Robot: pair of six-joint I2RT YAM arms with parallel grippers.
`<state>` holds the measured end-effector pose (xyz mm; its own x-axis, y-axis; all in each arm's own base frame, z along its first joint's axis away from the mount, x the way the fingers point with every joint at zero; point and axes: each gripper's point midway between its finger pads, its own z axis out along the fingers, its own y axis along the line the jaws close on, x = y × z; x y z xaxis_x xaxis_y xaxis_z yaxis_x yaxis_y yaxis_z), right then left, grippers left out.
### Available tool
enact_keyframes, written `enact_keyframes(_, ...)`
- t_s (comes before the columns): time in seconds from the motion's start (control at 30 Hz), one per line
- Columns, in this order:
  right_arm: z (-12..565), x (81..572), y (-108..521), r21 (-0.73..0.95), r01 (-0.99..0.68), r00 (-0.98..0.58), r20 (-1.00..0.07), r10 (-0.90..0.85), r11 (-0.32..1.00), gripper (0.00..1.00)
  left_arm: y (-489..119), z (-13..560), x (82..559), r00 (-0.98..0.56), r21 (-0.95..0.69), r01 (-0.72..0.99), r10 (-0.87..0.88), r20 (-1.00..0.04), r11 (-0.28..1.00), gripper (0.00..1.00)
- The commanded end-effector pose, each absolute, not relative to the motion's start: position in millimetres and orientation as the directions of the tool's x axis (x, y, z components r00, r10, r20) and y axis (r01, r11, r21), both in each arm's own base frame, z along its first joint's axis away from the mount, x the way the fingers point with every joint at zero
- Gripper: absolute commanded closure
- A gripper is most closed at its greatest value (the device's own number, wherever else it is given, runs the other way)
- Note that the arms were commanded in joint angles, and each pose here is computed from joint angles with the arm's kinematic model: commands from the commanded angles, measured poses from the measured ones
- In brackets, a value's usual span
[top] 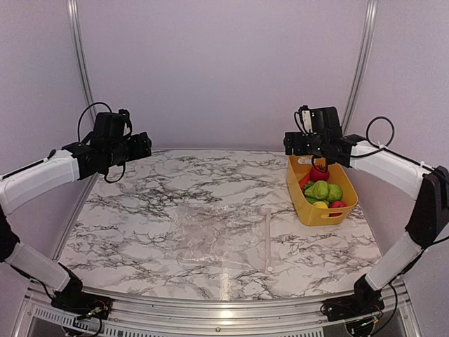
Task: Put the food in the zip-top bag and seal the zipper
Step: Move the bin to the center of the board.
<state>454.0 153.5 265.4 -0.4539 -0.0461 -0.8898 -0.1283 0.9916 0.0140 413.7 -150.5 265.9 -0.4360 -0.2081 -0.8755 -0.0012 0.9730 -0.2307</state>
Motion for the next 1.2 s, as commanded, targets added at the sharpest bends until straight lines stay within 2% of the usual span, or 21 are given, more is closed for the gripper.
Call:
enact_keyframes(0.0,262,458,157,-0.009,-0.098,-0.465,-0.883,-0.054,0.995,0.04,-151,249,403,-0.514,-0.206,-0.015,-0.184,-0.838,0.978,0.16)
enact_keyframes(0.1,264,460,170,-0.025,-0.166,-0.480,-0.871,-0.103,0.986,0.03,-146,250,395,-0.528,-0.178,-0.011,-0.157,-0.835,0.984,0.14)
enact_keyframes(0.23,272,465,187,-0.019,-0.241,-0.478,-0.868,-0.135,0.970,0.09,-135,239,386,-0.577,-0.155,-0.037,-0.148,-0.803,0.987,0.15)
enact_keyframes(0.43,267,476,207,0.034,-0.281,-0.523,-0.843,-0.123,0.959,0.21,-122,207,377,-0.697,-0.199,-0.089,-0.204,-0.688,0.976,0.32)
enact_keyframes(0.53,240,478,218,0.092,-0.281,-0.598,-0.796,-0.099,0.955,0.32,-125,200,376,-0.724,-0.237,-0.099,-0.234,-0.649,0.966,0.34)
enact_keyframes(0.63,217,480,215,0.099,-0.229,-0.650,-0.756,-0.077,0.968,0.39,-126,201,376,-0.727,-0.261,-0.110,-0.257,-0.637,0.959,0.32)
enact_keyframes(0.8,199,483,190,0.054,-0.092,-0.679,-0.734,-0.023,0.994,0.43,-141,206,376,-0.733,-0.327,-0.062,-0.266,-0.627,0.943,0.27)
enact_keyframes(1.0,161,483,152,0.049,0.072,-0.746,-0.661,0.086,0.996,0.45,-159,210,368,-0.738,-0.416,0.019,-0.268,-0.619,0.909,0.31)
enact_keyframes(1.17,130,477,145,0.071,0.080,-0.802,-0.588,0.107,0.994,0.50,-168,200,365,-0.772,-0.453,0.015,-0.277,-0.572,0.891,0.33)
